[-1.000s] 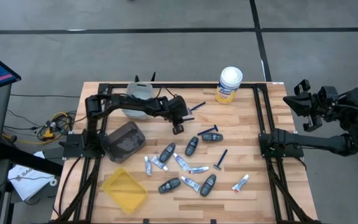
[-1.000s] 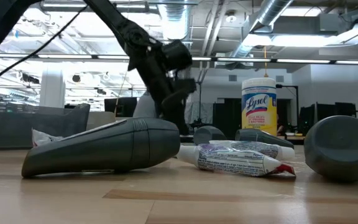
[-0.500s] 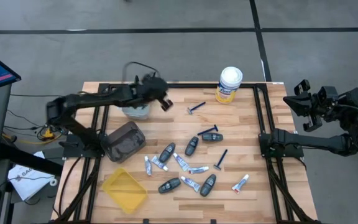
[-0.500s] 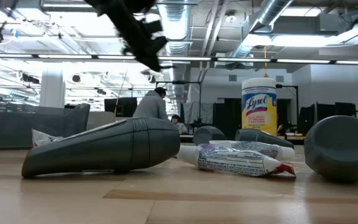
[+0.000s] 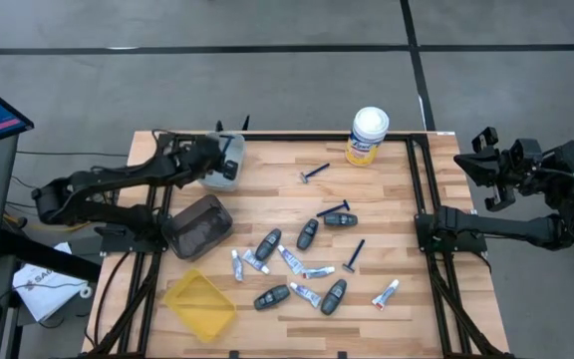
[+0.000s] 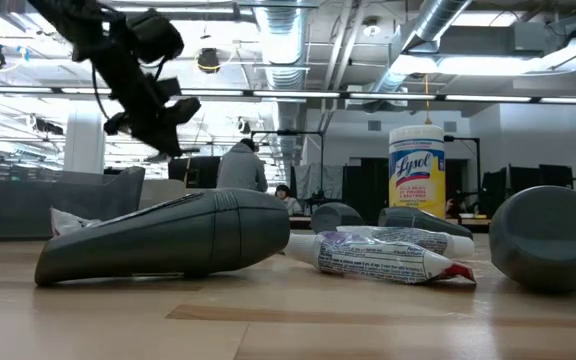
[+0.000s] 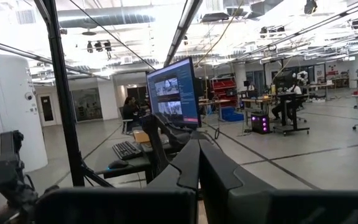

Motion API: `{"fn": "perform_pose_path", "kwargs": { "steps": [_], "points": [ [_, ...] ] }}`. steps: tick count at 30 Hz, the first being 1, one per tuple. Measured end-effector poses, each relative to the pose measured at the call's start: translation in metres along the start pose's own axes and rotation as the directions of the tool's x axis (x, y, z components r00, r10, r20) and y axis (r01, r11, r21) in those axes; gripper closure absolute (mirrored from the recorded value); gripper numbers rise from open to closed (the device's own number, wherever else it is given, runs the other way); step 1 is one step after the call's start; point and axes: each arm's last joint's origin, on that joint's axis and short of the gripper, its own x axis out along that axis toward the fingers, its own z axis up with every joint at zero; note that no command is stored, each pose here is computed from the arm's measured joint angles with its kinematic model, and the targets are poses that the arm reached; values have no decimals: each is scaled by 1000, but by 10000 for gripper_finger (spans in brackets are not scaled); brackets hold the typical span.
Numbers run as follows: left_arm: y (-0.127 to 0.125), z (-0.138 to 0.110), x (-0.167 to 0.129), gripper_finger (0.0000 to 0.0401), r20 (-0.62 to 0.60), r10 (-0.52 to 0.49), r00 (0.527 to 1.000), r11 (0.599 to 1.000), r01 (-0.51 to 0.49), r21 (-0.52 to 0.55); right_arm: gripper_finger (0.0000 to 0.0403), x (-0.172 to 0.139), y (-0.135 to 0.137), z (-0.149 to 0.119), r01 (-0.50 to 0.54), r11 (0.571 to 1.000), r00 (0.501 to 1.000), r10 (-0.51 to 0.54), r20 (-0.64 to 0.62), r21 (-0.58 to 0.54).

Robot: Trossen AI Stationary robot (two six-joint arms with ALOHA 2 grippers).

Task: Pick & Place Travel size toiletries
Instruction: Put the razor into the gray bin, then put the razor into the gray bin put the razor into the gray bin

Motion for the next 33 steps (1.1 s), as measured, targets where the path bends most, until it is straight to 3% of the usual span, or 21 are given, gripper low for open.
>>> {"fn": "perform_pose_path", "kwargs": {
  "steps": [5,13,19,24,29,33],
  "points": [
    [-3,-10,14,374,-21,-3,1000,1000,3,-10,403,0,0,0,-1,1000,1000,1,0,3],
    [-1,-21,39,359,-108,70,992,997,-73,-30,403,0,0,0,-1,1000,1000,1,0,22],
    [-2,-23,42,305,-119,73,990,997,-72,14,403,0,0,0,0,999,1000,0,0,48],
    [-2,-20,39,226,-116,41,992,997,-34,65,403,0,-1,0,25,999,1000,-25,4,48],
    [-13,1,28,134,-88,-124,988,992,124,-2,403,0,-1,0,33,998,999,-33,0,46],
    [-37,32,11,100,45,-284,958,959,284,12,403,0,-1,-2,36,998,999,-36,-17,46]
  ]
}}
